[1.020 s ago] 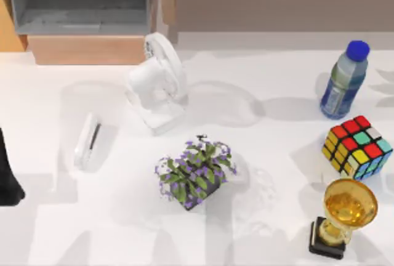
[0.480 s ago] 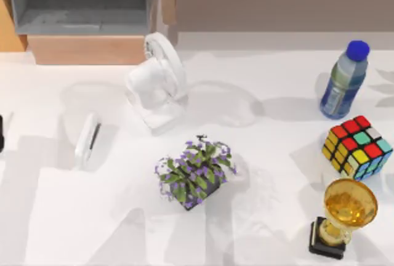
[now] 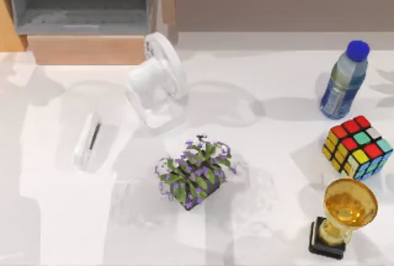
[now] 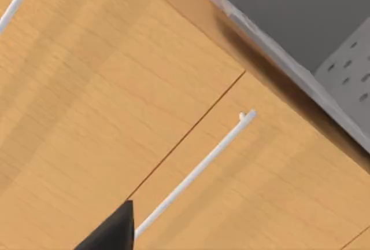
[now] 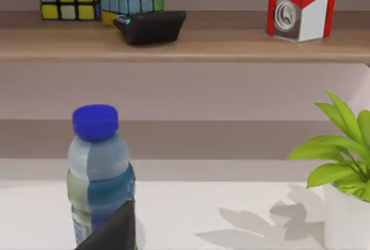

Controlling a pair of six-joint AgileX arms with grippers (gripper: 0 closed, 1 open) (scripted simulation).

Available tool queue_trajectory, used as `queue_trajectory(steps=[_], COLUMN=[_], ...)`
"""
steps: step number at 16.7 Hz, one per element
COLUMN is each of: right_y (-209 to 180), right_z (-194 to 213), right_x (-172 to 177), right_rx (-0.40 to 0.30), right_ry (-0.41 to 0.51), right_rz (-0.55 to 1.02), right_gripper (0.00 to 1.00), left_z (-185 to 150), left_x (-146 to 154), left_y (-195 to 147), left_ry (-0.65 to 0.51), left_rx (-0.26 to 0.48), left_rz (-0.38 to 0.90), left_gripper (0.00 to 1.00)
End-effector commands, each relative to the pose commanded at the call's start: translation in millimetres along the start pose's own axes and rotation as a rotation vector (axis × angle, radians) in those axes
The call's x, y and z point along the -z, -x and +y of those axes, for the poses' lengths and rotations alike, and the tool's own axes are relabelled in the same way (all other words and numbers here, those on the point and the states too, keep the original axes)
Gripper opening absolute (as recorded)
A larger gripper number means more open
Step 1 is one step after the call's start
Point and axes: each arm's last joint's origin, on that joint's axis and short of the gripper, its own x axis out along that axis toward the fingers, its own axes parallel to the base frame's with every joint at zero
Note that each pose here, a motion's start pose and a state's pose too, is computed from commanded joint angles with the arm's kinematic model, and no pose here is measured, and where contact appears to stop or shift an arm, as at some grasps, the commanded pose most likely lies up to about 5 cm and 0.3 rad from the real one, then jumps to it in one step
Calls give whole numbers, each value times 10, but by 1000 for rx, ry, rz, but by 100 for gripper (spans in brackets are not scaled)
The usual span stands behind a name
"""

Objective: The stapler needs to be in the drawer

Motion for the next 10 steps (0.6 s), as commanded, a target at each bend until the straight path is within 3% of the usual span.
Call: queue_trajectory(steps=[5, 10], right_y=[0, 0], right_z=[0, 0], right_x=[0, 0], right_rx=[0, 0], right_ry=[0, 0], right_rz=[0, 0], right_gripper=[100, 100], left_z=[-48, -325], left_x=[721, 1527], left_y=[-780, -1171], left_ry=[-338, -587], left_rx=[2, 19], left_rz=[-2, 1], left_gripper=[100, 100])
